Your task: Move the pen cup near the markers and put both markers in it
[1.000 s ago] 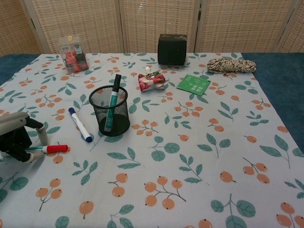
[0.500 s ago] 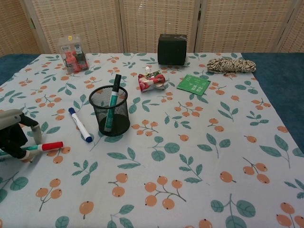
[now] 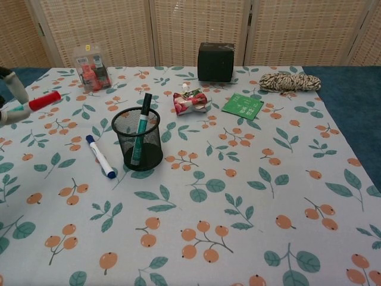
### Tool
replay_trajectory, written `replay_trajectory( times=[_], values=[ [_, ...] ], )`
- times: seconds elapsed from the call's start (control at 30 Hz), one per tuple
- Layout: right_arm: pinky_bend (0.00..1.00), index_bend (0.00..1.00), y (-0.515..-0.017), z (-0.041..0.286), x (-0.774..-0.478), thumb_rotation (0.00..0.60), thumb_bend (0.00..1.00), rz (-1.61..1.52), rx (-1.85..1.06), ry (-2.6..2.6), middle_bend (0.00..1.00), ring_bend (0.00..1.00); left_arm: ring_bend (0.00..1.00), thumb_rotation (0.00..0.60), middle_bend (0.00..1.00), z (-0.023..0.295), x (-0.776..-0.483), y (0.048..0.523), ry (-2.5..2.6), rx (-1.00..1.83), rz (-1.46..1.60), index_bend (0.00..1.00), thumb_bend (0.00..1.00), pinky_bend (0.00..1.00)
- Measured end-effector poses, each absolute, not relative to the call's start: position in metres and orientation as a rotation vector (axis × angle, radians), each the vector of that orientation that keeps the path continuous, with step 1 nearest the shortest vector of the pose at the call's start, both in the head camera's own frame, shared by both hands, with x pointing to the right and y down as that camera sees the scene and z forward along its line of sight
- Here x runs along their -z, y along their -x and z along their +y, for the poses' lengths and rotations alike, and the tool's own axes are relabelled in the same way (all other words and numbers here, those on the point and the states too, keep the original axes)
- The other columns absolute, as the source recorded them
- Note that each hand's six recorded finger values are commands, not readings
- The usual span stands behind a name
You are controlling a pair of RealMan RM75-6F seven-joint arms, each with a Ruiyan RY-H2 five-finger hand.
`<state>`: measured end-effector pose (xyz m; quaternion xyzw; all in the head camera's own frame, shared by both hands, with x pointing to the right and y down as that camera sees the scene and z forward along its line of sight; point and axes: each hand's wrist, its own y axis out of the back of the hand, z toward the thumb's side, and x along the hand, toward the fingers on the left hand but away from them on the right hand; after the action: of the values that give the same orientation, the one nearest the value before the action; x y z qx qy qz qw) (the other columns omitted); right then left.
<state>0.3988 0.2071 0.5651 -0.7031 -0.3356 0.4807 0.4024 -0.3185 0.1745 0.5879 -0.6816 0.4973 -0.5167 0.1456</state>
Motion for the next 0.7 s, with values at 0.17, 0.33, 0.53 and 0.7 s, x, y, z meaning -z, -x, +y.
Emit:
replay_trajectory(
  times=[0.17, 0.33, 0.53, 0.7],
  values=[
    [0.0, 0.0, -0.4, 0.207, -0.562, 0.6, 0.07, -0.862, -1.204, 1.776, 0.0, 0.0, 0.97, 0.6, 1.0, 0.15, -0.566, 0.306, 2.034, 1.277, 1.665, 0.57, 0.39, 1.0],
    [0.0, 0.0, -0.403, 0.206, -0.559, 0.6, 0.07, -0.882, -1.198, 1.778, 0.0, 0.0, 0.97, 0.6, 1.0, 0.133, -0.573, 0.279, 2.122, 1.147, 1.758, 0.57, 0.39, 1.0],
    [0.0, 0.0, -0.408, 0.204, -0.555, 0.6, 0.07, -0.905, -1.187, 1.786, 0.0, 0.0, 0.97, 0.6, 1.0, 0.12, -0.592, 0.244, 2.193, 1.041, 1.85, 0.57, 0.39, 1.0],
    [0.0, 0.0, -0.412, 0.203, -0.552, 0.6, 0.07, -0.921, -1.175, 1.792, 0.0, 0.0, 0.97, 0.6, 1.0, 0.114, -0.609, 0.217, 2.24, 0.98, 1.894, 0.58, 0.39, 1.0]
  ],
)
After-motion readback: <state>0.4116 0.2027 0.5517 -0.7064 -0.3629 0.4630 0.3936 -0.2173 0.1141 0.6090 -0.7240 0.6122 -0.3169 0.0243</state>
